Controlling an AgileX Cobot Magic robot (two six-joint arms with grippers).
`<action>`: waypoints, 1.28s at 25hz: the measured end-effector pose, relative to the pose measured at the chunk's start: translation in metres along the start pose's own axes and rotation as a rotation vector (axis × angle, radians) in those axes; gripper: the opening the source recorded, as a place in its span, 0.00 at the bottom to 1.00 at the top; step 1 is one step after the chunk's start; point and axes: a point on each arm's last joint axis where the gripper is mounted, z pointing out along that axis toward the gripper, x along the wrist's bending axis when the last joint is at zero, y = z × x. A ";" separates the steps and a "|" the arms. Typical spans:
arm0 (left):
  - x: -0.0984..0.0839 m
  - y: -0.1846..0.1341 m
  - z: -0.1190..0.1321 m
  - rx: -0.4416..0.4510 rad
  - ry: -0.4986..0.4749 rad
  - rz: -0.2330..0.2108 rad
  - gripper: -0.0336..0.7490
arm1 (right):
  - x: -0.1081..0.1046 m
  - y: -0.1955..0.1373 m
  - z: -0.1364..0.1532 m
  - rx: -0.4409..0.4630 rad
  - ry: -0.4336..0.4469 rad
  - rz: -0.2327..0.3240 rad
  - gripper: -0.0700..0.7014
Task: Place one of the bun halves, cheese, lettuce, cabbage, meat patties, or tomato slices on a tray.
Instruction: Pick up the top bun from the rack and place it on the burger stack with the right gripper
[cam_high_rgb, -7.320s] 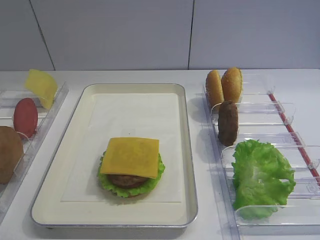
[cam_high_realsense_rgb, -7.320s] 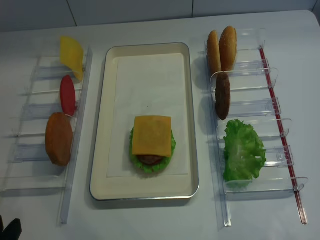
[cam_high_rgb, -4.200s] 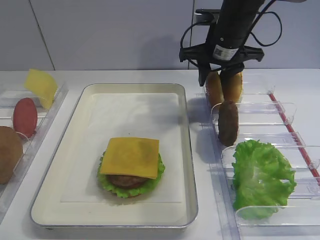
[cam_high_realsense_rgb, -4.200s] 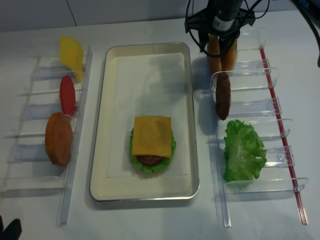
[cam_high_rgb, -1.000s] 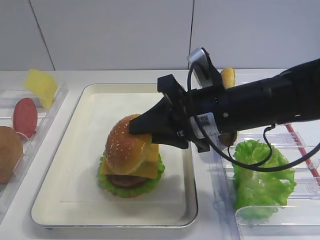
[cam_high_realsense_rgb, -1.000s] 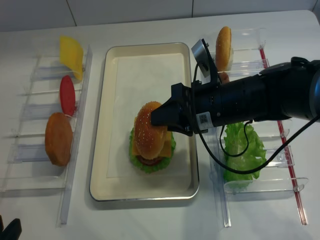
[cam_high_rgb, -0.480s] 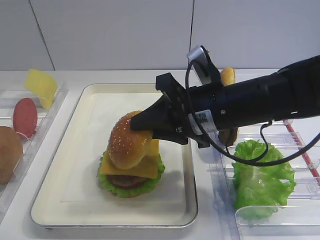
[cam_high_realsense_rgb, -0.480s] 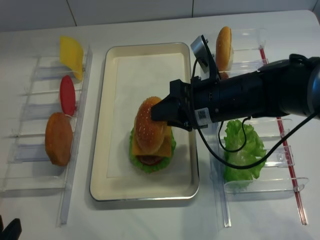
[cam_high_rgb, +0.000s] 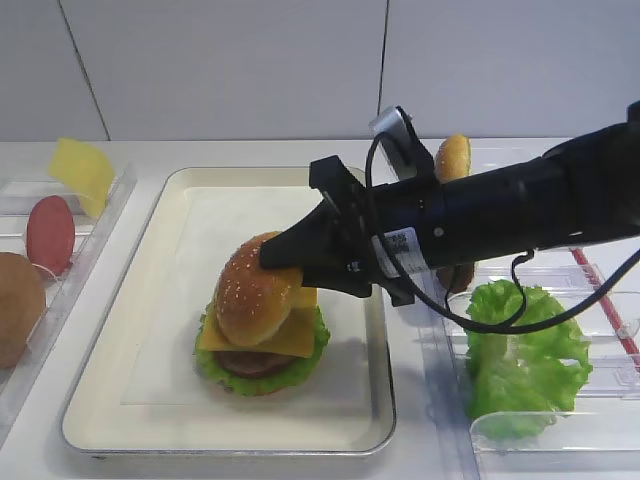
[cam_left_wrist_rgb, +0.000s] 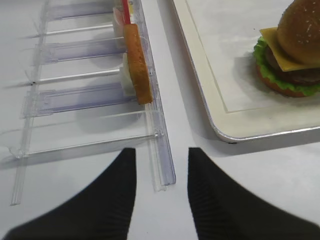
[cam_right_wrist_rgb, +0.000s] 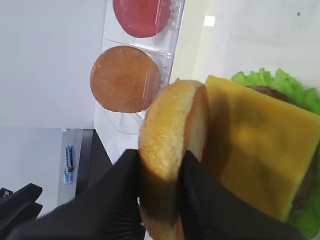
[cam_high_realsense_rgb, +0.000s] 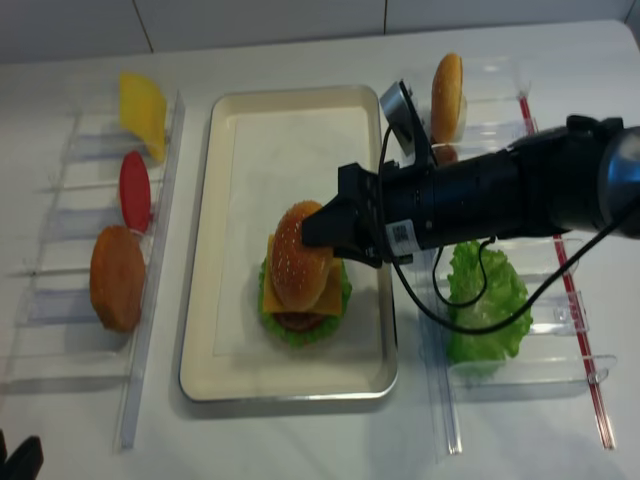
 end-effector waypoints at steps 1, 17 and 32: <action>0.000 0.000 0.000 0.000 0.000 0.000 0.36 | 0.000 0.000 0.000 0.000 0.000 0.000 0.40; 0.000 0.000 0.000 0.000 0.000 0.000 0.36 | -0.003 0.001 0.000 -0.005 -0.038 0.001 0.40; 0.000 0.000 0.000 0.000 0.000 0.000 0.36 | -0.012 0.002 -0.005 0.010 -0.120 -0.024 0.60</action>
